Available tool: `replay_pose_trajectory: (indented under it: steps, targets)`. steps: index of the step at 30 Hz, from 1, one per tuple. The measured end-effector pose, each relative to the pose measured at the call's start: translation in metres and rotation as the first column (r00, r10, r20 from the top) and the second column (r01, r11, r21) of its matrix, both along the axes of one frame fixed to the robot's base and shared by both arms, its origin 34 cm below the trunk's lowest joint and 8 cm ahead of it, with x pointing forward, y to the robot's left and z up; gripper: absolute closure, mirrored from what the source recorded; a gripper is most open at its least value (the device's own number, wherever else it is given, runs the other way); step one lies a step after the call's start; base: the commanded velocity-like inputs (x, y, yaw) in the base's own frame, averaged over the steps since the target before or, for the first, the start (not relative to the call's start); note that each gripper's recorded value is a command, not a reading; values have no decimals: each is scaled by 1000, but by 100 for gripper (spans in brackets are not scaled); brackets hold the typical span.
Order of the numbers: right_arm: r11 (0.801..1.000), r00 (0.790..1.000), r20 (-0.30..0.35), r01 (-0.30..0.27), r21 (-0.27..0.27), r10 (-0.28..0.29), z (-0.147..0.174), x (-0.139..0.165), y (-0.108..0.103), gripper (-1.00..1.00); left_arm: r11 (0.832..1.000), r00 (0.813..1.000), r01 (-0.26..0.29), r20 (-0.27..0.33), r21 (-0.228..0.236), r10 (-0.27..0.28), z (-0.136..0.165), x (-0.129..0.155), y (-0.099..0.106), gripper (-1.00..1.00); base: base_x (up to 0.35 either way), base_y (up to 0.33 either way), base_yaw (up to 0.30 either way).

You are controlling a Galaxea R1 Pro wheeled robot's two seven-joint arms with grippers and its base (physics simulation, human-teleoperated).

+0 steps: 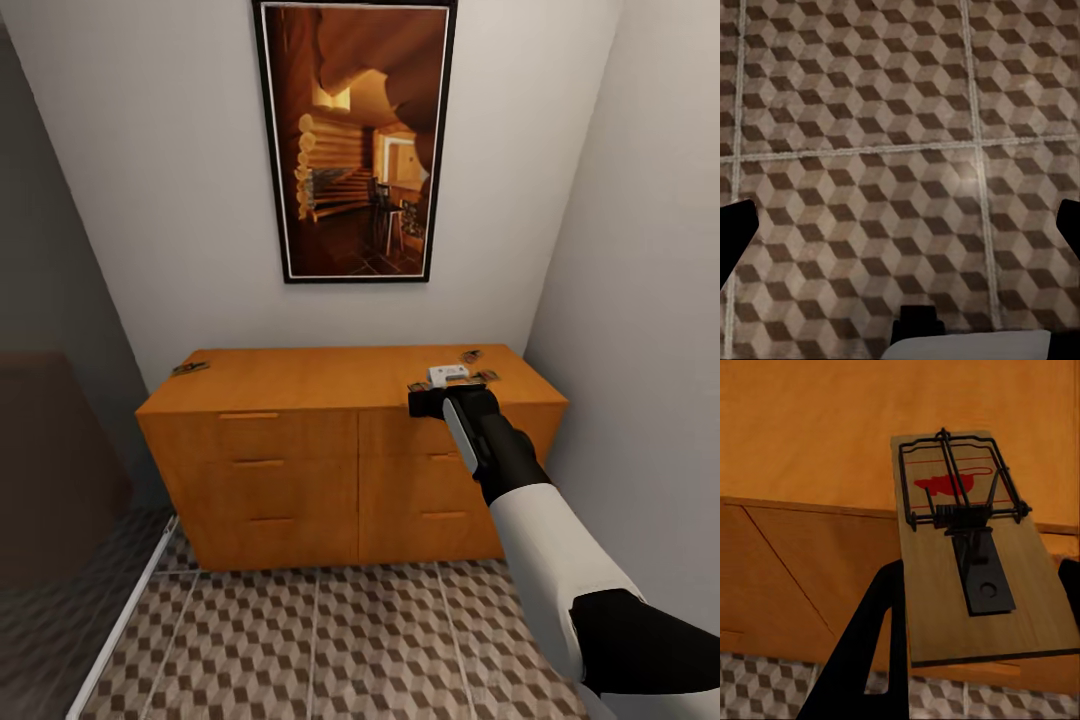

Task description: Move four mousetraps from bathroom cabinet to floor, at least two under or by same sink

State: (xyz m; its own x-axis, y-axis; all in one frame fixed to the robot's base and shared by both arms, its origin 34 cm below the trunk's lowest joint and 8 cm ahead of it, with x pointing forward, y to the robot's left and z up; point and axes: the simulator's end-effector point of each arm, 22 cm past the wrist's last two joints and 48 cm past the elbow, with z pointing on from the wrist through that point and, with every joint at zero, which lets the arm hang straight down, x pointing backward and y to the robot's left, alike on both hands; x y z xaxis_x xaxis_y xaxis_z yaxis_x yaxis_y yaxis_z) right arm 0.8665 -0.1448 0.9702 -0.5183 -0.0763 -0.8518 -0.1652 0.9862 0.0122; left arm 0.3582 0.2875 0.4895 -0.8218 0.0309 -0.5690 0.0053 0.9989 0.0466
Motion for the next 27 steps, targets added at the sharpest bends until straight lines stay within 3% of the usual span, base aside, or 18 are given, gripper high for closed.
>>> replay_pose_trajectory:
  steps: [20,27]
  targets:
    - [1000,1000,-1,-3,-1,3,-1,0,-1,100,1000,1000,2,1,1,-2,0,1,0,-100,-327,0,0]
    - [1000,1000,-18,-3,-3,3,-10,-1,-1,100,1000,1000,3,2,1,-3,1,1,0,-100,-75,0,0]
